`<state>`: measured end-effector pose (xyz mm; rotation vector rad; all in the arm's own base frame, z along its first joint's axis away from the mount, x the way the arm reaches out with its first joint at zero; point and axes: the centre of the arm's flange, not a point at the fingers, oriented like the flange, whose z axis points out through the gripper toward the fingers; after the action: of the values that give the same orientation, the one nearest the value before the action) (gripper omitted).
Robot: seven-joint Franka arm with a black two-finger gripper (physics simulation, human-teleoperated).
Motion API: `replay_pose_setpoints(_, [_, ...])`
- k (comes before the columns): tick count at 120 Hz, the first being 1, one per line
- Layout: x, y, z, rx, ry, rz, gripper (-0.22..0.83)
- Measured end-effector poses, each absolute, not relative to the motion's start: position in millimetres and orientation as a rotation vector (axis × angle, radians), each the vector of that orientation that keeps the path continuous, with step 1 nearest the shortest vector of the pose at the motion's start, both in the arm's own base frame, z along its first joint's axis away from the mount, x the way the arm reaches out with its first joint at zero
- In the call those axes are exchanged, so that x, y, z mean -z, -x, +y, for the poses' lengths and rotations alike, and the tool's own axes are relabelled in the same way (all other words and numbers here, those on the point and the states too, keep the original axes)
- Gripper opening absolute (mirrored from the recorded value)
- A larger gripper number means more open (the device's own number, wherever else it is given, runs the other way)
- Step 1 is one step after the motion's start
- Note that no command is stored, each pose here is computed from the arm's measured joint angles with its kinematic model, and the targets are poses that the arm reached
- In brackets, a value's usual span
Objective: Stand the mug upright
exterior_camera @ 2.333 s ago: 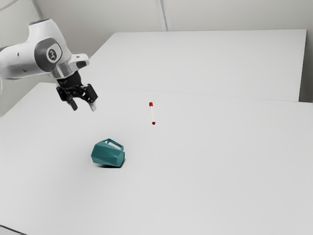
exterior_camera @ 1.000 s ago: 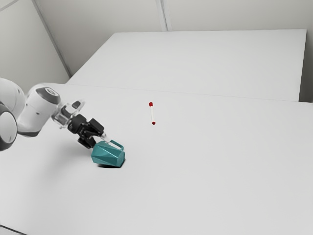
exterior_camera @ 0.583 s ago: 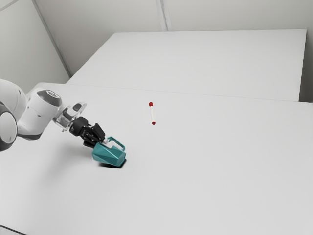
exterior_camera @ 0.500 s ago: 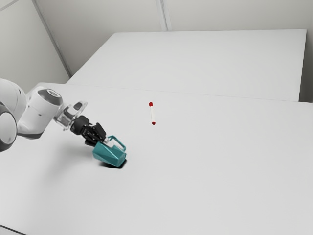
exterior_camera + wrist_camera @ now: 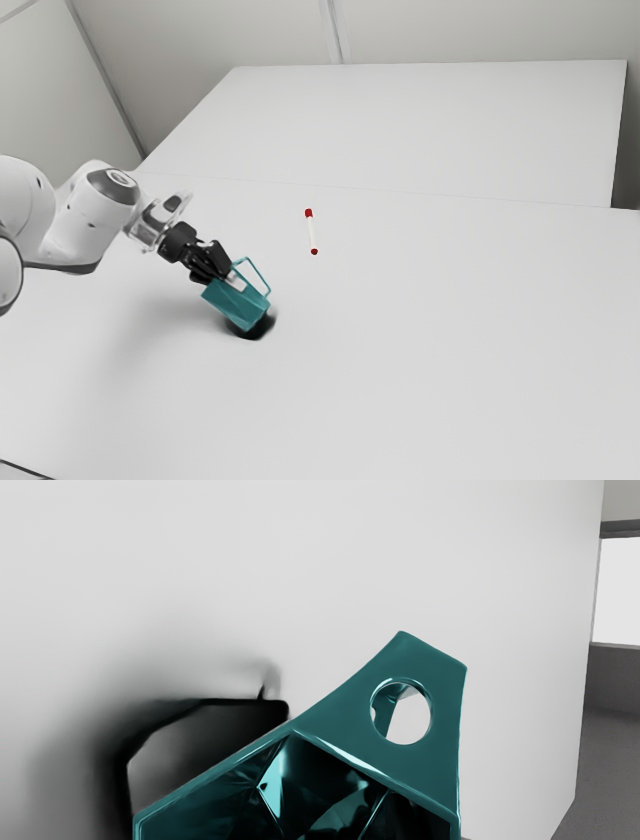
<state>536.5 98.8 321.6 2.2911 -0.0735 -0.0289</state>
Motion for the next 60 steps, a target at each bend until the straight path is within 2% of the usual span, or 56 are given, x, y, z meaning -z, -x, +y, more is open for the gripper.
replay_pose_setpoints(60, [-361,-543,85,0.038,-2.633,-0.370,-0.17])
